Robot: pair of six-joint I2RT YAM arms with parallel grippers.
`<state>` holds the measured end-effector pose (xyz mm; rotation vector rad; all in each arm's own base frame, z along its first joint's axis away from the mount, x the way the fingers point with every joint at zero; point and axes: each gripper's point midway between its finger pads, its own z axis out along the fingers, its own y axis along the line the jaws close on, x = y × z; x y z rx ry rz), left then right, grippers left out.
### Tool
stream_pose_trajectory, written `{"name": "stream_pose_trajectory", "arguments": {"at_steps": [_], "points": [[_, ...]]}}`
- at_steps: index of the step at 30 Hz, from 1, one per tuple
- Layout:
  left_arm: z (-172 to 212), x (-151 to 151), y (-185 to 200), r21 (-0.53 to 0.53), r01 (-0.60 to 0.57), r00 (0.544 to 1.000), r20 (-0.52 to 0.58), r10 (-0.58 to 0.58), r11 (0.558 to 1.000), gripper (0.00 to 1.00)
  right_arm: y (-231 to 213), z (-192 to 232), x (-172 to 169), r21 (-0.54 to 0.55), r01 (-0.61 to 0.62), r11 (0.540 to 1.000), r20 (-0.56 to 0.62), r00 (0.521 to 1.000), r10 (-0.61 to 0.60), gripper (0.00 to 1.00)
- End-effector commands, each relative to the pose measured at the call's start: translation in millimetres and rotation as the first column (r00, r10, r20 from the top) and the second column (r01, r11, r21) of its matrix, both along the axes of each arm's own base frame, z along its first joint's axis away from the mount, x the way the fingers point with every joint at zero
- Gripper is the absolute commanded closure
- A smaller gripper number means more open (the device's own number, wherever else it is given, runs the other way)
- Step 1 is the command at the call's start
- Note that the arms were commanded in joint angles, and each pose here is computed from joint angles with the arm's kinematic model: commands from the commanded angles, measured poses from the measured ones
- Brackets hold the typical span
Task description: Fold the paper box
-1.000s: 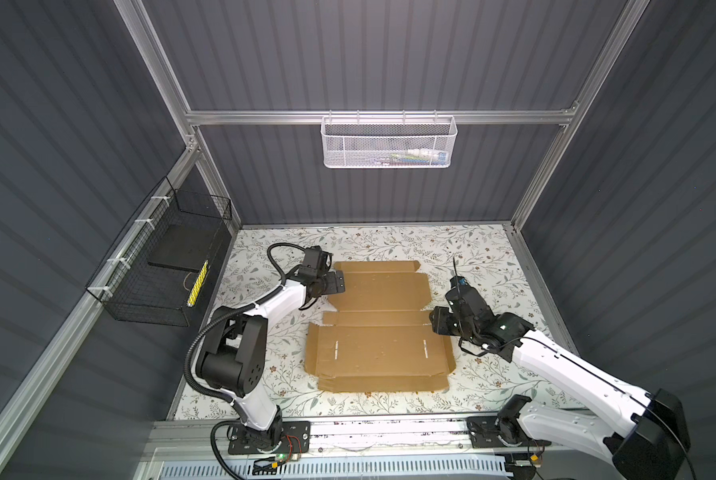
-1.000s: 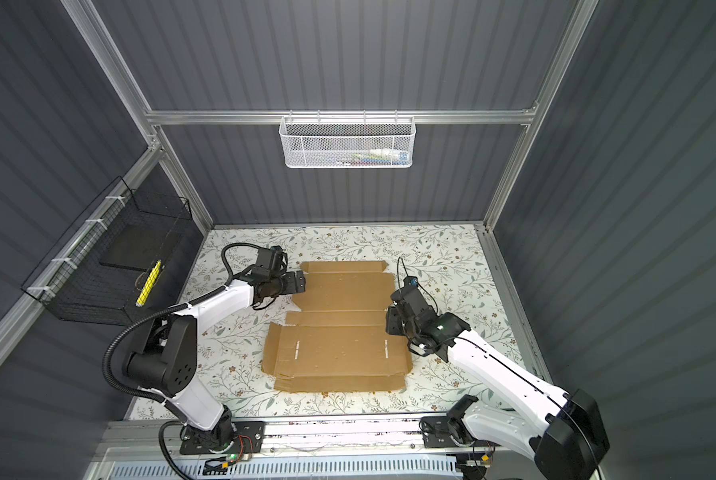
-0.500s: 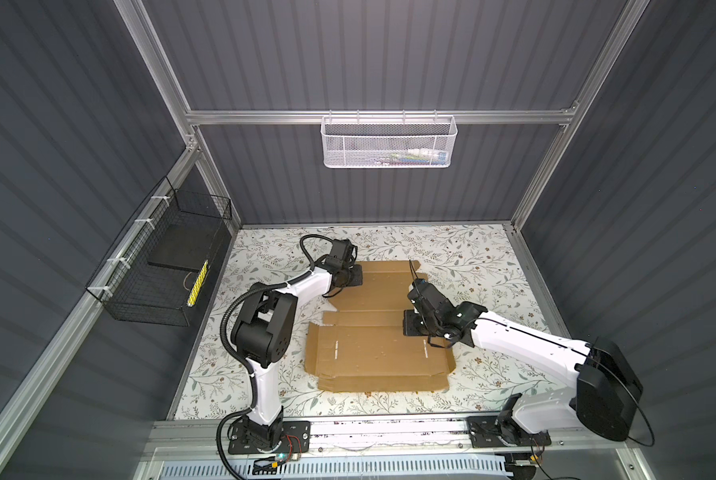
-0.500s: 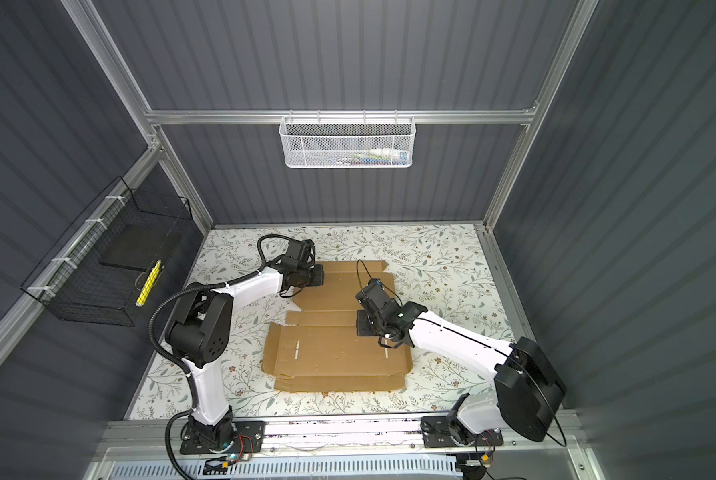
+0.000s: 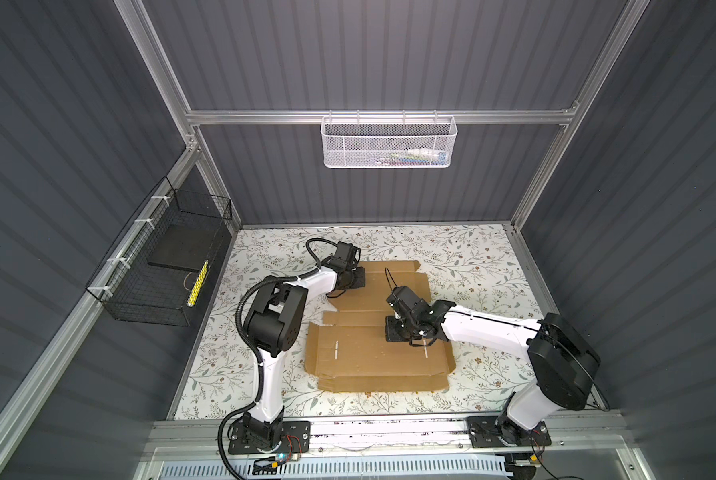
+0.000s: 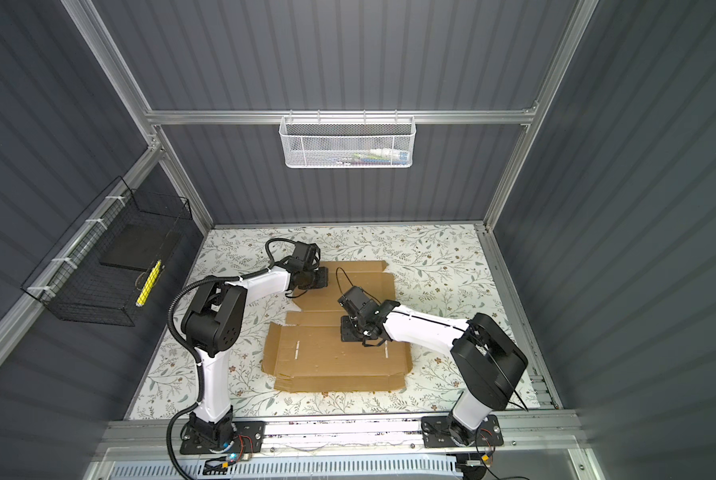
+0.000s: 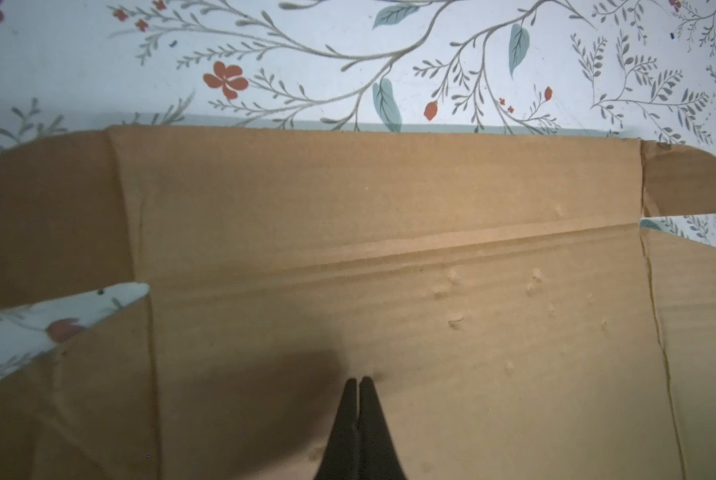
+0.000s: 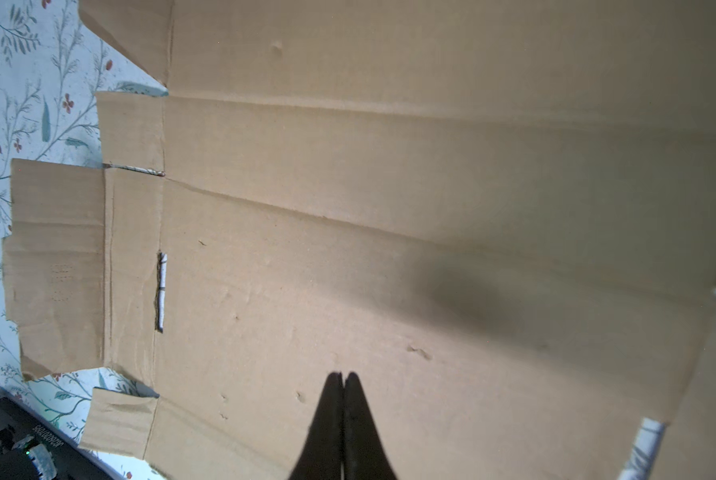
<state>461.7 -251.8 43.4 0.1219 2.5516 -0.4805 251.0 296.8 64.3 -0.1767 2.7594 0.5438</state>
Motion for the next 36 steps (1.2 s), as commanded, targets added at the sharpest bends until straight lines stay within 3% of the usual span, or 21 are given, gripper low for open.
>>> {"name": "stream_pose_trajectory", "arguments": {"at_steps": [1, 13, 36], "points": [[-2, 7, -2, -0.001, -0.032, 0.999, 0.014, 0.032, 0.999, 1.00, 5, -3, 0, -0.004, 0.004, 1.000, -0.029, 1.000, -0.004, 0.93], [-22, -2, 11, 0.041, -0.071, 0.997, -0.011, 0.072, 0.997, 1.00, 2, -30, 0, -0.040, 0.011, 0.999, -0.115, 0.993, -0.016, 0.91], [-44, -28, 56, 0.039, -0.166, 0.981, -0.091, 0.169, 0.985, 1.00, -52, -69, 17, -0.187, 0.042, 0.981, -0.226, 0.970, -0.084, 0.90]]}}
